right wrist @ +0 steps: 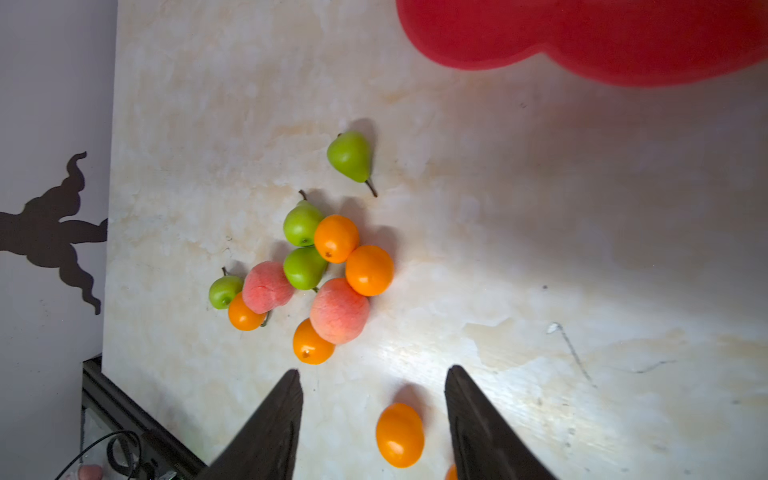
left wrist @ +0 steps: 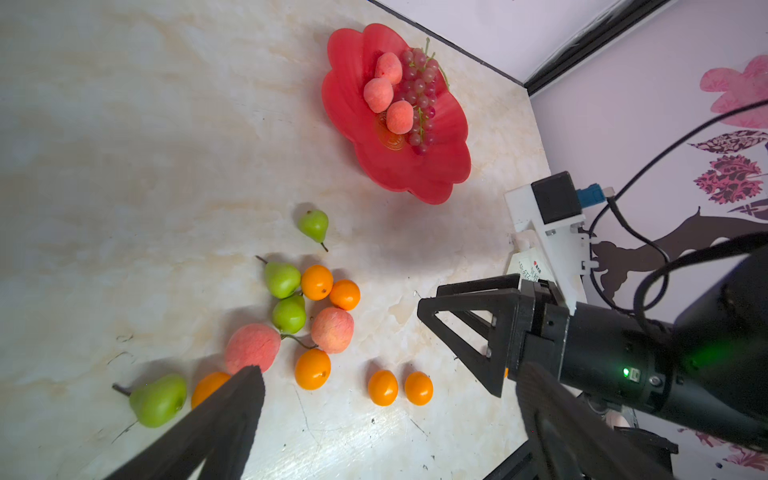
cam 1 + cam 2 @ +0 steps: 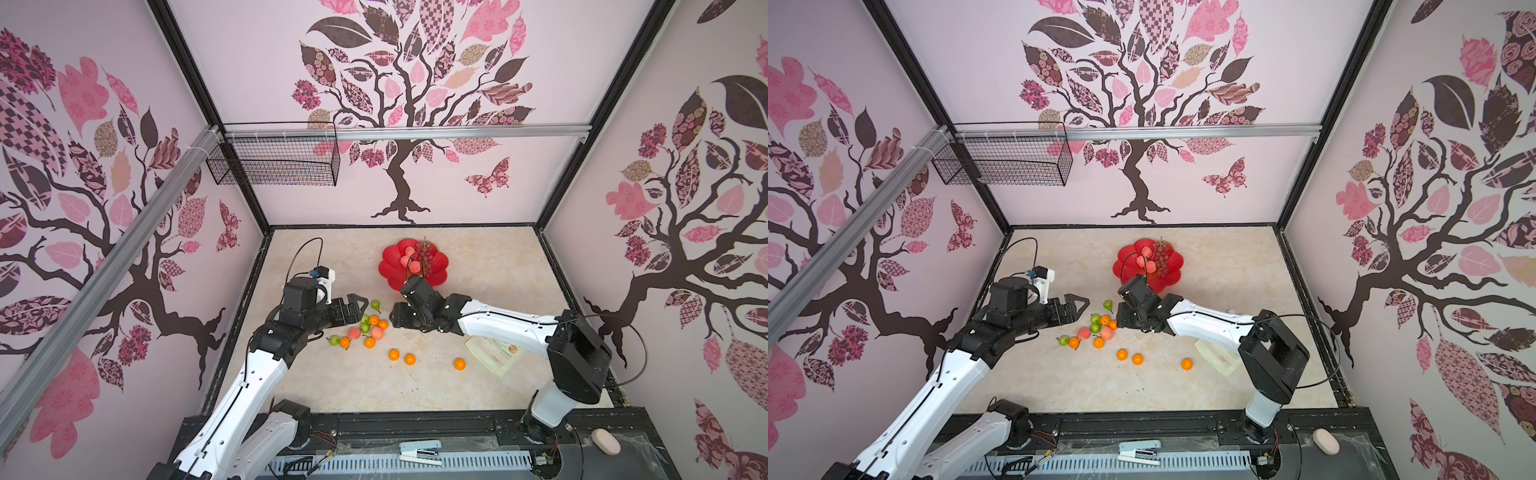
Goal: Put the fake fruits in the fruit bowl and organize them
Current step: 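Move the right gripper over another pink peach among the pears, then lower the right gripper and close it on the pink peach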
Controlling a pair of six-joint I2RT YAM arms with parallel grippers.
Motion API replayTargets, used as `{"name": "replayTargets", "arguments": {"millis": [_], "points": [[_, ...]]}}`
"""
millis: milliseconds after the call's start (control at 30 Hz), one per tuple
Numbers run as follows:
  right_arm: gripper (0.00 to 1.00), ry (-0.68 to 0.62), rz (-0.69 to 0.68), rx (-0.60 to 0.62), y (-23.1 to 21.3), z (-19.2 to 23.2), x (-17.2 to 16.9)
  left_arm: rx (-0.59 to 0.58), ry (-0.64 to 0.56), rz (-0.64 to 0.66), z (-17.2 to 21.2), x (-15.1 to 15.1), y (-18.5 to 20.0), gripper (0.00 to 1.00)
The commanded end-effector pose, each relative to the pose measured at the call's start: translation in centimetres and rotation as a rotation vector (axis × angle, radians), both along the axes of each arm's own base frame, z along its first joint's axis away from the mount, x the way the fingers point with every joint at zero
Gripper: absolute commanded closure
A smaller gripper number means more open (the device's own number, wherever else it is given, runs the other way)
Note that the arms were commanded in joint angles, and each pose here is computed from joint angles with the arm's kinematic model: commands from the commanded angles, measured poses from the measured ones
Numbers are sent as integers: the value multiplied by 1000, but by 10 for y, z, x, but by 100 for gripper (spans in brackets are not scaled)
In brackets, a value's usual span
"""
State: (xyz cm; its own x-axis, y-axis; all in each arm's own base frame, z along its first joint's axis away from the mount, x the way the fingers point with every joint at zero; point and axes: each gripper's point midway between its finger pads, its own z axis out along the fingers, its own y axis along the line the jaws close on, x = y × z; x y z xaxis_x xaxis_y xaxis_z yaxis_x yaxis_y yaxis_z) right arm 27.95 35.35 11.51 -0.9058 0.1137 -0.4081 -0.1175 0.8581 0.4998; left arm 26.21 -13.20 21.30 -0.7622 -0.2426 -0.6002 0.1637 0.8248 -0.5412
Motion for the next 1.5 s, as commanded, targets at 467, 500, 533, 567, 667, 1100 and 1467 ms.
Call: {"name": "replayTargets", "arguments": {"millis": [467, 500, 533, 567, 667, 1100, 1467], "points": [[38, 210, -168, 63, 47, -52, -13, -60, 122, 60, -32, 9, 28, 1], [38, 215, -173, 65, 49, -54, -13, -62, 119, 60, -32, 10, 28, 2], [38, 221, -174, 68, 51, -56, -13, -63, 122, 58, -32, 10, 27, 2], [39, 228, -174, 70, 53, -58, -12, -65, 122, 55, -32, 10, 27, 2], [38, 239, -170, 70, 60, -61, -10, -59, 122, 57, -33, 10, 28, 2], [38, 278, -193, 15, 60, -85, -9, -65, 111, 55, -31, 9, 27, 2], [41, 285, -192, -18, 57, -98, -10, -71, 114, 51, -32, 10, 26, 2]]}}
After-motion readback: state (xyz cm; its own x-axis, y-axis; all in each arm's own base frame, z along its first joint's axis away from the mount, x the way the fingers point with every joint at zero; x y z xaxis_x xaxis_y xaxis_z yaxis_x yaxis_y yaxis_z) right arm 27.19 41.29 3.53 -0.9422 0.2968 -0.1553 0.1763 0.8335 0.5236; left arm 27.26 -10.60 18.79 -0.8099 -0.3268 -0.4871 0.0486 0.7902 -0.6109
